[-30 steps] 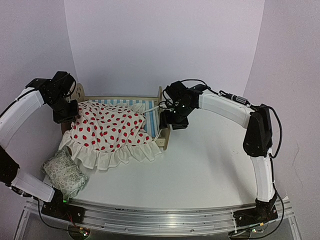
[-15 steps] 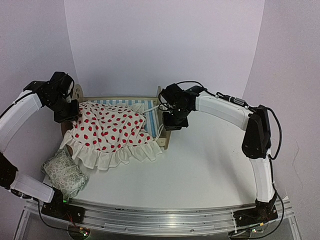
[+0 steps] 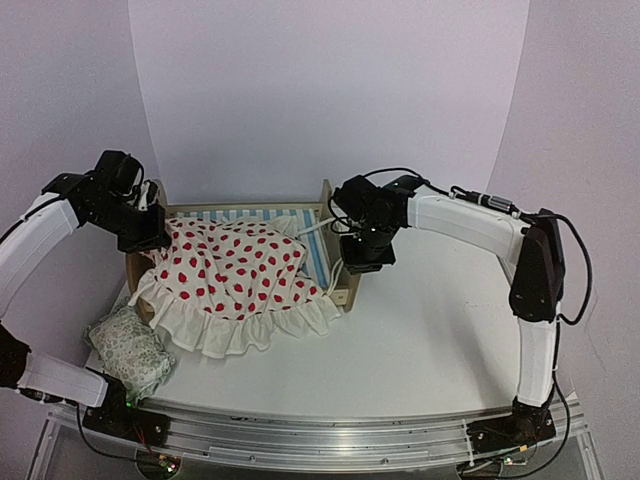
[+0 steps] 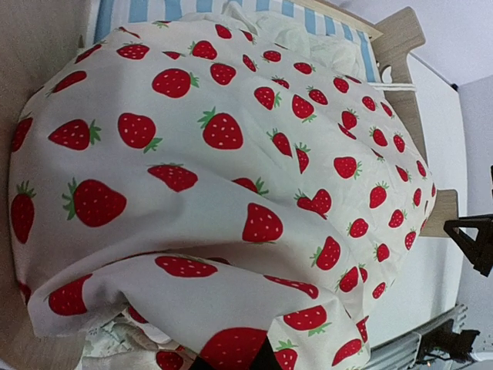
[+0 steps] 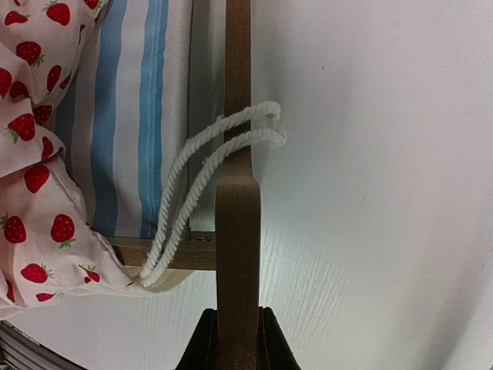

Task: Set up the pet bed
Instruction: Move the bed frame to the center of the board.

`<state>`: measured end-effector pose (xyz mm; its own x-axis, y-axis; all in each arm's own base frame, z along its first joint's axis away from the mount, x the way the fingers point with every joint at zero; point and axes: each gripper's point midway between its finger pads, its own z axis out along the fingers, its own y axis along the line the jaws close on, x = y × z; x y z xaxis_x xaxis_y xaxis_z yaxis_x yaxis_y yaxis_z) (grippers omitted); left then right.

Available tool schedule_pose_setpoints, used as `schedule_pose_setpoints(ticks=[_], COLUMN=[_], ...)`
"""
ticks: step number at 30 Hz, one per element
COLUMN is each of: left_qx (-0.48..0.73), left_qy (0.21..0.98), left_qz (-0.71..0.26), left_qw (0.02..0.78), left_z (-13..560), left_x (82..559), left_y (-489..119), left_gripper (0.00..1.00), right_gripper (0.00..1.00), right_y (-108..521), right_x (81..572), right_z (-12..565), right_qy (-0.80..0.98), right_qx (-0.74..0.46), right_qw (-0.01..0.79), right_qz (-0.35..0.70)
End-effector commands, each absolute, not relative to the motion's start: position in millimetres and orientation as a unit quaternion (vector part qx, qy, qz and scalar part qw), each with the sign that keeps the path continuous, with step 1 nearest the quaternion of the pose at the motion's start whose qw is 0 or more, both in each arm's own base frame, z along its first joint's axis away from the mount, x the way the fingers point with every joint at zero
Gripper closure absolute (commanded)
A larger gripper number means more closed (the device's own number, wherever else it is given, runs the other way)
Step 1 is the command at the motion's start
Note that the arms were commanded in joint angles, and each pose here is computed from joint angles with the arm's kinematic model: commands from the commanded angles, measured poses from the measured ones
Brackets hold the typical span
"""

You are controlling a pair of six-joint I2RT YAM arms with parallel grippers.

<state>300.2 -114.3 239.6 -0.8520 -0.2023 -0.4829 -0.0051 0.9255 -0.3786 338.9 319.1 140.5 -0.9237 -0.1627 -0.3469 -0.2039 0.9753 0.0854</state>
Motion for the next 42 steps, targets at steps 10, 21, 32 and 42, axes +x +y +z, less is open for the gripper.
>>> schedule_pose_setpoints(ticks=[10, 21, 32, 42], left_qx=[0.023, 0.034, 0.024, 0.018], left_qy=[0.937, 0.943, 0.948, 0.950], left_qz=[-0.285, -0.267, -0.251, -0.242], left_qw=[0.200, 0.194, 0.195, 0.195], left_z=[214, 211, 212, 209], left_x=[246, 239, 233, 230], left_y=[-232, -255, -253, -246], left_gripper=[0.99, 1.00, 1.00, 1.00], right_gripper=[1.00, 1.00, 1.00, 0.89], right_y=[174, 130, 107, 101], right_x=[246, 202, 180, 173], right_z=[203, 180, 148, 130], right_qy=[0.976, 0.981, 0.983, 0.984], right_qx=[-0.026, 0.020, 0.034, 0.028], right_qw=[0.214, 0.187, 0.160, 0.146], right_qz=[-0.041, -0.049, -0.084, -0.097])
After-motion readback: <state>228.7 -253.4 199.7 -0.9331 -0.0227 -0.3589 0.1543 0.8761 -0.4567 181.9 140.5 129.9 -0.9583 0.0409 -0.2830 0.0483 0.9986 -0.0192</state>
